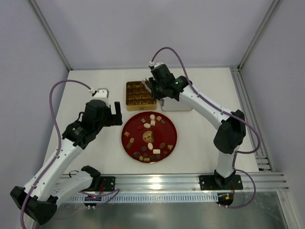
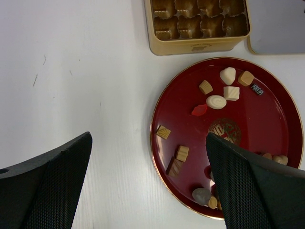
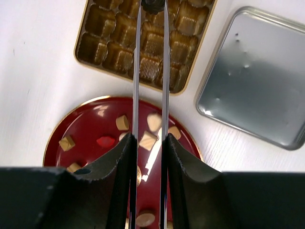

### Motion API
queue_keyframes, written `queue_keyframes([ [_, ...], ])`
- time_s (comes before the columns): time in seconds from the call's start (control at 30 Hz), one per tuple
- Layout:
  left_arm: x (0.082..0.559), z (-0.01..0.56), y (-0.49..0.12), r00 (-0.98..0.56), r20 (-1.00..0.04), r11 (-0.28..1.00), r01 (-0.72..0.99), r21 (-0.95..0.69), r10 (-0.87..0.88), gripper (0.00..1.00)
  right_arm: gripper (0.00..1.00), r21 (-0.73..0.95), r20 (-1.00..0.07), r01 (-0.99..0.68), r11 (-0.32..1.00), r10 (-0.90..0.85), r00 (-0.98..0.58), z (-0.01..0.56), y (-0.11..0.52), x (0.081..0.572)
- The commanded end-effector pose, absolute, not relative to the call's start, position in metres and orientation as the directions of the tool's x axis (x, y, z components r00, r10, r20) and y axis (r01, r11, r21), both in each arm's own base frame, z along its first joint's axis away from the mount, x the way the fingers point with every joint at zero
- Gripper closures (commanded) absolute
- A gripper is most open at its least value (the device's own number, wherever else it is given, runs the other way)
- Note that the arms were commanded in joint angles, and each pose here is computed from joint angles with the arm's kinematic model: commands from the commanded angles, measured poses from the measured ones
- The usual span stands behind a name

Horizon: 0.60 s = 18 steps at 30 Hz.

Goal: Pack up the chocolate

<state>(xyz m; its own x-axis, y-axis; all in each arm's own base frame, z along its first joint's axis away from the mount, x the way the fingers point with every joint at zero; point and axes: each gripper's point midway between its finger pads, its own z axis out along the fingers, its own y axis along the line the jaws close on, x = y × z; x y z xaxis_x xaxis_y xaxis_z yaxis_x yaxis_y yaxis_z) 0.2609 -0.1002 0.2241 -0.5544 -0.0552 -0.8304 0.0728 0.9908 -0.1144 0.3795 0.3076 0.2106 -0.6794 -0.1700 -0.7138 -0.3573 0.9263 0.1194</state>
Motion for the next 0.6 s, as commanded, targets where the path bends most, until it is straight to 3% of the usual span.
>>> queue_keyframes([
  [0.0, 0.265, 0.229, -0.101, -0.532, -0.844, 0.99, 0.073, -0.121, -0.064, 0.0, 0.66, 0.136, -0.761, -0.38, 0.915, -0.149, -0.631, 0.225, 0.32, 0.41],
  [0.57, 0.266, 0.227, -0.104, -0.544, -0.837, 0.989, 0.083, -0.121, -0.057, 0.0, 0.66, 0.136, -0.757, -0.356, 0.924, -0.134, -0.639, 0.189, 0.329, 0.455],
])
